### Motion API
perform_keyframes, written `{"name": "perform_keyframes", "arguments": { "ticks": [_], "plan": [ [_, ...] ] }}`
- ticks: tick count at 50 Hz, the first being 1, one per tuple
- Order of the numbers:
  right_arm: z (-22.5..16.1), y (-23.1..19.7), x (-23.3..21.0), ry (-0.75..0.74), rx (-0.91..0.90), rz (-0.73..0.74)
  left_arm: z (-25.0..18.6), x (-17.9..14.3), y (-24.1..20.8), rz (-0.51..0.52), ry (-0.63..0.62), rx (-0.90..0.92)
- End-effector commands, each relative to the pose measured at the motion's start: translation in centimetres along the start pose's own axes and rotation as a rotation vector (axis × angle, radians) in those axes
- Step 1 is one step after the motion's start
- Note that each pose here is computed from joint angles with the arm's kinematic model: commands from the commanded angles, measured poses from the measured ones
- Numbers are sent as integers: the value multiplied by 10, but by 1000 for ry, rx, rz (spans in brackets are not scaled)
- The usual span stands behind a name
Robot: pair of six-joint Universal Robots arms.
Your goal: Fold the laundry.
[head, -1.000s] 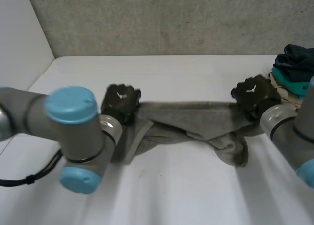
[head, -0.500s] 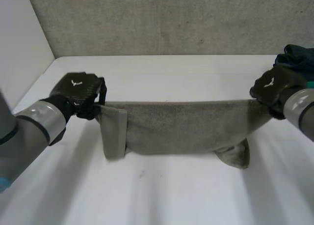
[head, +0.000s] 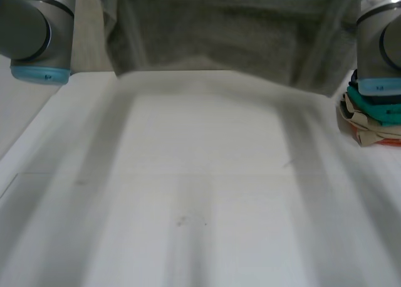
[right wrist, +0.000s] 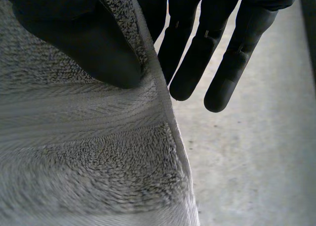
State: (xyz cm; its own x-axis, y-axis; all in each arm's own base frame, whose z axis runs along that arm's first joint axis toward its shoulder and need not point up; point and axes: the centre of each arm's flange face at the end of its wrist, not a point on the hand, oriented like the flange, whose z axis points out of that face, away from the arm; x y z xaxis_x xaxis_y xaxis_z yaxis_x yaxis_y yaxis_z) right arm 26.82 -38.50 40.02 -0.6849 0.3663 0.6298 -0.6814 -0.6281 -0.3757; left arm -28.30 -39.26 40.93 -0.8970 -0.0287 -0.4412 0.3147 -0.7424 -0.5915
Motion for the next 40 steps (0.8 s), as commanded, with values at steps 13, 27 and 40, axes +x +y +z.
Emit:
{"name": "perform_keyframes", "arguments": {
  "ticks": [13, 27, 40],
  "plan": [
    [-193, 47, -95, -666, -485, 212, -208, 76, 92, -101, 522, -567],
    [-240, 53, -111, -796, -585, 320, -268, 77, 105, 55, 674, -683],
    [-244, 61, -96, -771, -659, 400, -257, 59, 72, -118, 566, -685]
  ]
}}
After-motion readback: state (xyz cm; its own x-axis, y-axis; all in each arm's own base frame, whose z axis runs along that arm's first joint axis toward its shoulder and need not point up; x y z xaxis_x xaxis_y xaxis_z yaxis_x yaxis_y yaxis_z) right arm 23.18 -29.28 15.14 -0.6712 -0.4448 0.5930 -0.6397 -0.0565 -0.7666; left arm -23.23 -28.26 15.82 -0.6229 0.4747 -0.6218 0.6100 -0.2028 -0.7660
